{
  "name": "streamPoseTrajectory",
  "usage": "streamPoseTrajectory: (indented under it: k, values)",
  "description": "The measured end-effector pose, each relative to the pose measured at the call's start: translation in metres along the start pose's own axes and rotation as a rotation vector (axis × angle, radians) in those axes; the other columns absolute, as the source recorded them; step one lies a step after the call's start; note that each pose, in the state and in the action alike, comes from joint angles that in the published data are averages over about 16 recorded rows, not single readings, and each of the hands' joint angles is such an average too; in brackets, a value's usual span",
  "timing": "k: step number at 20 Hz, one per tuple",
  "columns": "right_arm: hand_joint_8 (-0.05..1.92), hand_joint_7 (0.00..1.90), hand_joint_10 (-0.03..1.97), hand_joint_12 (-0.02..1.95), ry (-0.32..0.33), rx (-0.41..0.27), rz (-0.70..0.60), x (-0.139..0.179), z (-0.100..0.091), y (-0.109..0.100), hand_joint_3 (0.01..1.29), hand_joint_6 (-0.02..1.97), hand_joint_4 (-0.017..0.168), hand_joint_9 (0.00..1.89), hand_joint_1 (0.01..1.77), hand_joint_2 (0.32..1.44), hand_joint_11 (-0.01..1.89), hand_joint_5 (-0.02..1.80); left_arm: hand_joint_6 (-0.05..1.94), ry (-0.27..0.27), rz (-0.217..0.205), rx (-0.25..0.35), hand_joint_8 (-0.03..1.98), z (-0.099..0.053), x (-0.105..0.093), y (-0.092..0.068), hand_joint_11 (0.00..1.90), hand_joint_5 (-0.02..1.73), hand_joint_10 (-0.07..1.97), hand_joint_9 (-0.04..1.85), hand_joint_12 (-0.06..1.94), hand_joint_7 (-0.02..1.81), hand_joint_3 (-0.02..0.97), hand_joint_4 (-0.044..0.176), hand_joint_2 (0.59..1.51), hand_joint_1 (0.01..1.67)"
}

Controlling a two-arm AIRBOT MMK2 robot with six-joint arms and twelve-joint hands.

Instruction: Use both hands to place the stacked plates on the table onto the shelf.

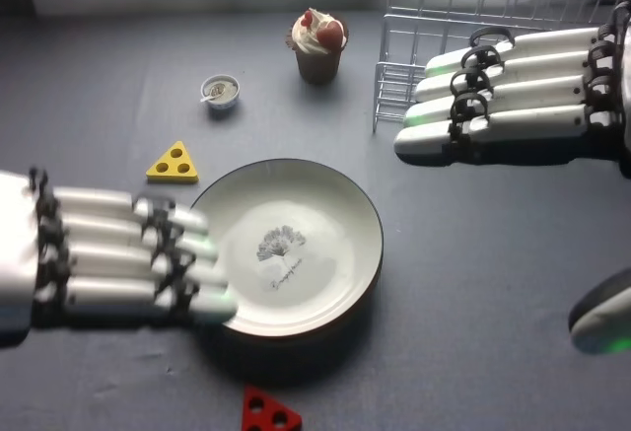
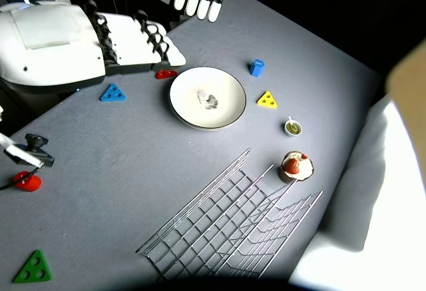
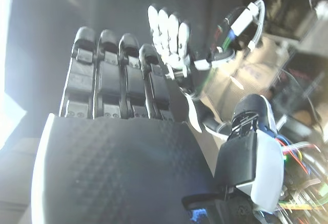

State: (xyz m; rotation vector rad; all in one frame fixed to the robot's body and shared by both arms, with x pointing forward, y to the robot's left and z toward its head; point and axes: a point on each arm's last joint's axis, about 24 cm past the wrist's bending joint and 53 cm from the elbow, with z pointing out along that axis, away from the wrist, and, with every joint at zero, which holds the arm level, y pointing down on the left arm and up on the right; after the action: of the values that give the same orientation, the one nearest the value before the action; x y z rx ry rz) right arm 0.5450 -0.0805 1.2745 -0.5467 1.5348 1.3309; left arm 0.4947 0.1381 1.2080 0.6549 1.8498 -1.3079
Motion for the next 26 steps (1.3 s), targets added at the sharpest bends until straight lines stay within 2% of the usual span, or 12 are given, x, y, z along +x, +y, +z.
streamPoseTrajectory:
  k: [8, 13, 20, 26]
  values:
    - [0.00, 0.23, 0.00, 0.04, -0.063, 0.024, 0.022, -0.012, -0.005, -0.006, 0.02, 0.01, -0.001, 0.20, 0.01, 0.95, 0.17, 0.20, 0.00, 0.060, 0.039, -0.029, 0.02, -0.006, 0.012, 0.010, 0.09, 0.09, 0.00, 0.13, 0.09, 0.13, 0.004, -0.002, 0.882, 0.11]
    - [0.00, 0.23, 0.00, 0.04, -0.063, 0.047, 0.021, -0.010, -0.006, -0.011, 0.02, 0.01, -0.002, 0.20, 0.02, 0.95, 0.17, 0.19, 0.00, 0.106, 0.065, -0.056, 0.02, -0.004, 0.024, 0.020, 0.10, 0.10, 0.00, 0.13, 0.09, 0.14, 0.005, -0.001, 0.890, 0.10]
    - [0.00, 0.23, 0.00, 0.04, -0.026, 0.062, 0.012, 0.002, -0.004, -0.014, 0.02, 0.01, -0.003, 0.21, 0.02, 0.95, 0.18, 0.19, 0.00, 0.160, 0.085, -0.076, 0.02, 0.011, 0.041, 0.037, 0.12, 0.10, 0.00, 0.14, 0.09, 0.15, 0.005, -0.001, 0.894, 0.10]
    - [0.00, 0.23, 0.00, 0.04, 0.013, 0.057, -0.003, 0.013, -0.002, -0.012, 0.02, 0.01, -0.003, 0.22, 0.02, 0.94, 0.19, 0.19, 0.00, 0.174, 0.072, -0.092, 0.02, 0.030, 0.049, 0.057, 0.13, 0.10, 0.00, 0.14, 0.08, 0.14, 0.004, -0.001, 0.895, 0.11]
